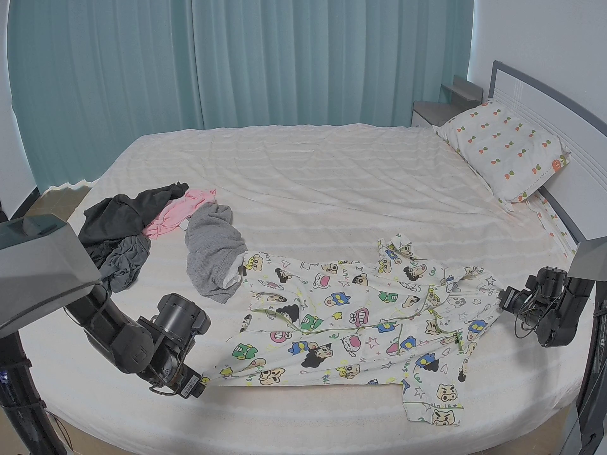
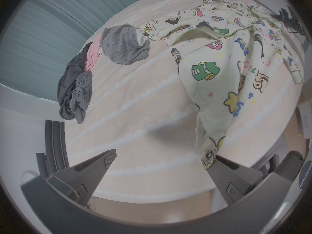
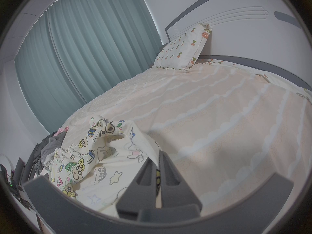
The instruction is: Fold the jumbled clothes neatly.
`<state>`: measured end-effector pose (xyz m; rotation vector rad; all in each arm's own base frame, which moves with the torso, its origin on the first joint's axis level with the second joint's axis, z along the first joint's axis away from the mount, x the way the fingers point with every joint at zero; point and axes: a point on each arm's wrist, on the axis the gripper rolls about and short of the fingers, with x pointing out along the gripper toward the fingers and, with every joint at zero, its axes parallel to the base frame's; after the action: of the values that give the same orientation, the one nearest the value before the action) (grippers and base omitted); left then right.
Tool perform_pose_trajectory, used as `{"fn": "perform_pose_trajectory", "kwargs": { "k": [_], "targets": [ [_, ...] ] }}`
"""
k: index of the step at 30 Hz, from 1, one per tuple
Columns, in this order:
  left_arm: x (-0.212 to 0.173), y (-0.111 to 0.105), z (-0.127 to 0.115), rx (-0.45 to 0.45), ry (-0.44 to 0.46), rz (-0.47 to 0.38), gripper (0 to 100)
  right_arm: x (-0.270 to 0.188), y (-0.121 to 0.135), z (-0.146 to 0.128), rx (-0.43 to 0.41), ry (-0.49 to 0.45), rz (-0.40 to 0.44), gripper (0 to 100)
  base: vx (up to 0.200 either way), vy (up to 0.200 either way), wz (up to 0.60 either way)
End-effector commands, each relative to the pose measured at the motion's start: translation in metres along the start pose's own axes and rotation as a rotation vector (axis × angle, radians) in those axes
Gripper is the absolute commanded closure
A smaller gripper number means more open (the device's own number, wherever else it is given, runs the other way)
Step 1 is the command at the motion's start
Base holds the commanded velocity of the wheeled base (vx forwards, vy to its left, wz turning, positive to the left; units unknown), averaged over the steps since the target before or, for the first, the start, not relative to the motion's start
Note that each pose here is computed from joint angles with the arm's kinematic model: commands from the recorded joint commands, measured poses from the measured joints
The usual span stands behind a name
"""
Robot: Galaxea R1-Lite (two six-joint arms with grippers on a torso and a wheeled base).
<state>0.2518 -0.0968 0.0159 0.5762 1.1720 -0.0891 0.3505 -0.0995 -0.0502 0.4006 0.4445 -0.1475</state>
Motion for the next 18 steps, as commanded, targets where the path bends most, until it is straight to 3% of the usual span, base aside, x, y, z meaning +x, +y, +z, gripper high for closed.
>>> {"fn": "perform_pose_trajectory", "kwargs": {
  "k": [1,10,13,18],
  "targets": [
    [-0.015,0.004,-0.004,-0.002,-0.022,-0.055,0,-0.001,0.0,0.001,0.0,-0.002,0.0,100,0.0,0.0,0.0],
    [-0.012,0.0,-0.017,0.013,0.025,-0.111,0,-0.001,0.0,0.002,-0.001,-0.006,0.002,100,0.0,0.0,0.0],
    [-0.01,-0.002,-0.019,0.01,0.028,-0.178,0,-0.001,0.0,0.001,-0.001,-0.004,0.001,100,0.0,0.0,0.0],
    [-0.009,-0.002,-0.026,0.007,0.049,-0.215,0,-0.001,0.0,0.001,0.0,-0.003,0.001,100,0.0,0.0,0.0]
  ]
}}
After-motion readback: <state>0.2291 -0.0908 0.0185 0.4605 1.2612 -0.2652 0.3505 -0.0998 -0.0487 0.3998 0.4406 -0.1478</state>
